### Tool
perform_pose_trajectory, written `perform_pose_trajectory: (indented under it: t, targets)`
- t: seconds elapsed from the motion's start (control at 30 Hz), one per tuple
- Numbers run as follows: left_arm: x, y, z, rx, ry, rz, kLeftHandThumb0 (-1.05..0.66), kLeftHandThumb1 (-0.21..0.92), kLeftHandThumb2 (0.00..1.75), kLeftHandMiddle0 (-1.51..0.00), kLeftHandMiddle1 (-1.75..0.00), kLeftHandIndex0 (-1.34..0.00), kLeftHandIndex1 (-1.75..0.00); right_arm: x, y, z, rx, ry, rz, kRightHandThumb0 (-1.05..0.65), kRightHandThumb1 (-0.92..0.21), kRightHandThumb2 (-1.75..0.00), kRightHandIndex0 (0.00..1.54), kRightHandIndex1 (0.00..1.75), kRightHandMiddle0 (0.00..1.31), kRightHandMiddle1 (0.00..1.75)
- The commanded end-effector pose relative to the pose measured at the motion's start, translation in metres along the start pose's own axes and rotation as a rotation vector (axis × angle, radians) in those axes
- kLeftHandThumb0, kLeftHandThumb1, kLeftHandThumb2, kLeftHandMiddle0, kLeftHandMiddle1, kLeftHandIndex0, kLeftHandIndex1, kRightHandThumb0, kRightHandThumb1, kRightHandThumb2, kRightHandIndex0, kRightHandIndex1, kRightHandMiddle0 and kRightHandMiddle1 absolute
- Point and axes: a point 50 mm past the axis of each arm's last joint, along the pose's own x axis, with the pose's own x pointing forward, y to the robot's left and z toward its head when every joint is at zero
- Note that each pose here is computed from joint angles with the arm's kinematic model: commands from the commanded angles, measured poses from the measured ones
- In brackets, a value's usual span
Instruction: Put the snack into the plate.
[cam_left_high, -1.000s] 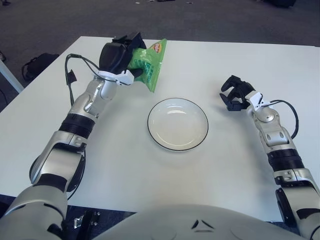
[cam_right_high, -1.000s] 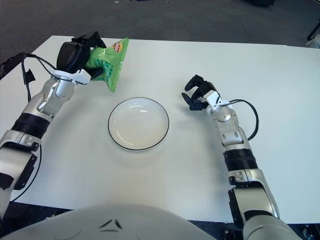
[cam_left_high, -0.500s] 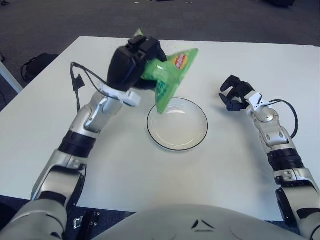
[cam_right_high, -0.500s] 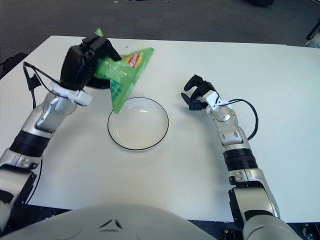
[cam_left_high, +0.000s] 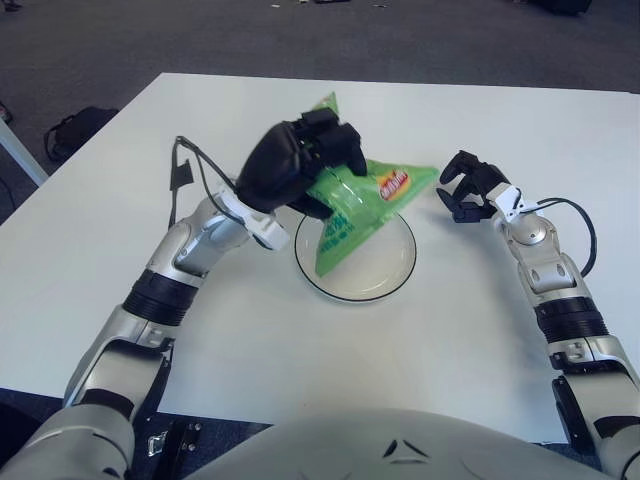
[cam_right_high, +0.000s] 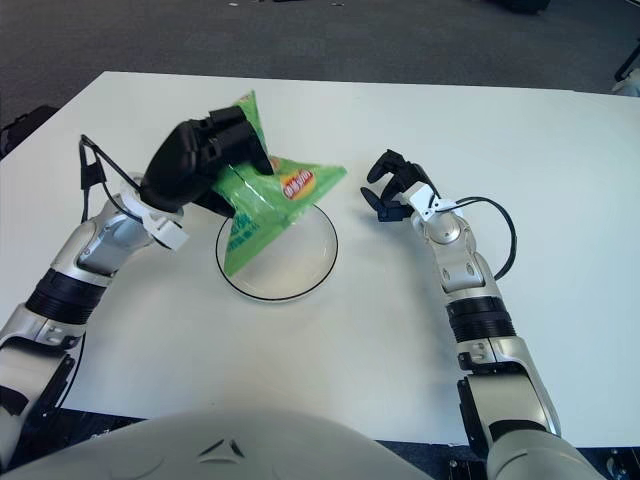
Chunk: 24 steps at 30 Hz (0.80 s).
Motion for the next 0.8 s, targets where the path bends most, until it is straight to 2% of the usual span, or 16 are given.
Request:
perform_pose_trajectory:
  t: [0.0, 0.3, 0.47, 0.53, 0.63, 0.7, 0.73, 0.77]
  targets:
    - [-0.003, -0.006, 0.002, -0.028, 0.006, -0.003, 0.00, -0.02, 1.69, -0.88, -1.69, -0.64, -1.75, -0.021, 0.040, -0.057, -0.001, 0.267, 0.162, -0.01, -0.54, -1.06, 0.34, 1.75, 0.33, 1.75]
    - [-0.001, -0.019, 0.008, -0.034, 0.030, -0.009, 0.00, 0.02, 1.65, -0.85, -1.69, -0.61, -1.75, -0.020, 0.041, -0.055, -0.031, 0.275, 0.177, -0.01, -0.53, -1.07, 0.35, 1.75, 0.33, 1.74]
    - [0.003, -0.027, 0.011, -0.075, 0.038, -0.093, 0.00, 0.03, 1.64, -0.84, -1.70, -0.59, -1.75, -0.021, 0.041, -0.054, -0.045, 0.268, 0.181, -0.01, -0.51, -1.10, 0.36, 1.75, 0.35, 1.74]
    - [0.004, -0.030, 0.008, -0.051, 0.031, -0.152, 0.00, 0.00, 1.68, -0.86, -1.73, -0.62, -1.75, -0.021, 0.041, -0.054, -0.047, 0.265, 0.181, -0.01, -0.50, -1.11, 0.37, 1.75, 0.35, 1.74]
    - [0.005, -0.032, 0.005, -0.022, 0.027, -0.199, 0.00, 0.22, 1.44, -0.62, -1.74, -0.52, -1.75, -0.021, 0.041, -0.054, -0.050, 0.264, 0.181, -0.01, -0.51, -1.09, 0.36, 1.75, 0.35, 1.74]
    - [0.004, -0.033, 0.005, 0.005, 0.023, -0.238, 0.00, 0.27, 1.37, -0.55, -1.74, -0.50, -1.75, -0.021, 0.041, -0.054, -0.052, 0.263, 0.180, -0.01, -0.52, -1.09, 0.36, 1.75, 0.34, 1.74]
    - [0.002, -0.034, 0.005, 0.033, 0.018, -0.284, 0.00, 0.34, 1.29, -0.50, -1.74, -0.45, -1.74, -0.021, 0.041, -0.054, -0.055, 0.262, 0.180, -0.01, -0.51, -1.10, 0.39, 1.75, 0.32, 1.74]
    - [0.001, -0.034, 0.006, 0.053, 0.014, -0.316, 0.00, 0.52, 1.07, -0.38, -1.74, -0.35, -1.74, -0.021, 0.041, -0.054, -0.057, 0.261, 0.179, -0.01, -0.50, -1.11, 0.44, 1.74, 0.29, 1.74]
